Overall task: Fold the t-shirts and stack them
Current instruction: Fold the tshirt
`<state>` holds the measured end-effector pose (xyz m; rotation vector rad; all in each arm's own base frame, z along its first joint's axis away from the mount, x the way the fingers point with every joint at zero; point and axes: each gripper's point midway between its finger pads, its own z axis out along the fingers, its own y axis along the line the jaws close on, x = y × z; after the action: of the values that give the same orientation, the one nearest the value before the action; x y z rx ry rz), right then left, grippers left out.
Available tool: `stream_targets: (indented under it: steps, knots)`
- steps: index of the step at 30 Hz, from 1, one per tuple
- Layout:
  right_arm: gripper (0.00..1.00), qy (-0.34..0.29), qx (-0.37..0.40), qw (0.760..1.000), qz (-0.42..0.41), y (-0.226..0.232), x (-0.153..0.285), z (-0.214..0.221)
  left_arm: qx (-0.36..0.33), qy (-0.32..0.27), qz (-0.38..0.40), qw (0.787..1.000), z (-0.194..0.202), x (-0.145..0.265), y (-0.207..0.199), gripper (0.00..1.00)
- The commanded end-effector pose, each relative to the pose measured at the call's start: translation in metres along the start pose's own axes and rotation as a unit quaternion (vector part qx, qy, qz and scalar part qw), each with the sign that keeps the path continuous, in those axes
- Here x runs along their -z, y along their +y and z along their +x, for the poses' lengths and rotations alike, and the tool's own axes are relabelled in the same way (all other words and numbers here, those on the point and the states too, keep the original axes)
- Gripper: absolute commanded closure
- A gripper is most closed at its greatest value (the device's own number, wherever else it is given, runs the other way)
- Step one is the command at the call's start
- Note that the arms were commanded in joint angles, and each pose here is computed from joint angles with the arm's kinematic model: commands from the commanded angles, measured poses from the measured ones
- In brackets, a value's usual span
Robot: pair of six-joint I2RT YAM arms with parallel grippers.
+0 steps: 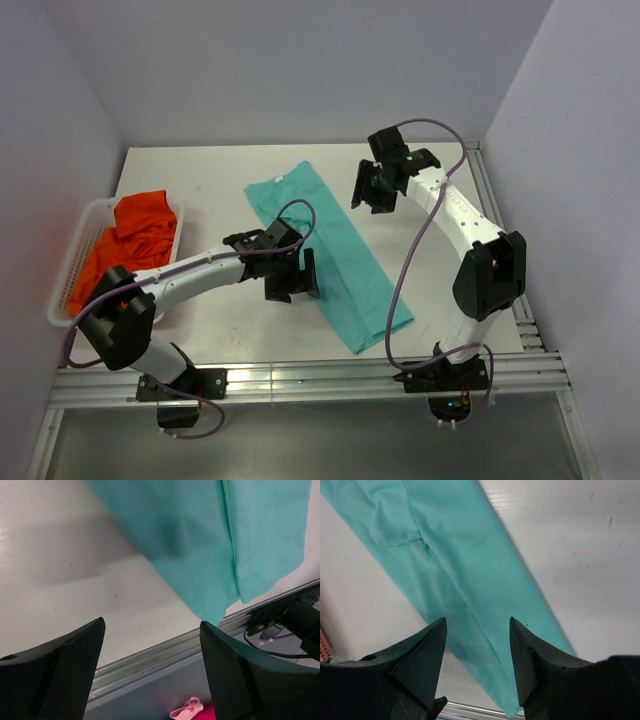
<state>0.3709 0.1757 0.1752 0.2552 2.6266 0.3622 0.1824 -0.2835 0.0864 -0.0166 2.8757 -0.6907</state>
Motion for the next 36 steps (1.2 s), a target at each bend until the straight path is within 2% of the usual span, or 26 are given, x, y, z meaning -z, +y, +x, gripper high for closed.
stream_targets:
  steps: [1, 10, 15, 18, 19, 21, 22, 29, 34, 36]
  knots:
    - [0.4, 0.012, 0.0, 1.0, 0.005, -0.006, -0.008, 0.003, 0.009, 0.003, 0.026, 1.0, -0.004, -0.018, -0.013, 0.17]
    - [0.4, 0.016, -0.012, 1.0, 0.013, -0.016, -0.01, 0.0, 0.014, 0.032, -0.015, 0.999, -0.005, -0.07, -0.014, 0.2]
    - [0.4, 0.018, -0.021, 1.0, 0.015, -0.025, -0.01, 0.002, 0.01, 0.035, -0.04, 0.999, -0.007, -0.084, -0.008, 0.23]
    - [0.41, 0.017, -0.025, 0.999, 0.015, -0.029, -0.01, 0.001, 0.007, 0.038, -0.05, 0.998, -0.007, -0.09, -0.004, 0.41]
    - [0.41, 0.018, -0.026, 0.999, 0.016, -0.03, -0.01, 0.002, 0.008, 0.041, -0.053, 0.998, -0.006, -0.093, -0.002, 0.57]
    - [0.41, 0.016, -0.029, 0.999, 0.017, -0.032, -0.01, 0.0, 0.008, 0.045, -0.055, 0.997, -0.005, -0.095, -0.001, 0.81]
    - [0.41, 0.016, -0.031, 0.999, 0.017, -0.033, -0.01, -0.001, 0.008, 0.047, -0.058, 0.997, -0.004, -0.096, 0.001, 1.0]
    - [0.44, 0.014, -0.036, 0.999, 0.015, -0.035, -0.009, -0.006, 0.013, 0.037, -0.099, 0.994, -0.007, -0.085, 0.031, 1.0]
    - [0.44, 0.013, -0.037, 0.999, 0.008, -0.031, -0.007, -0.007, 0.06, 0.002, -0.131, 0.99, -0.029, -0.043, 0.088, 1.0]
    - [0.45, 0.017, -0.039, 0.999, 0.001, -0.029, -0.009, -0.005, 0.059, -0.01, -0.142, 0.988, -0.037, -0.031, 0.108, 1.0]
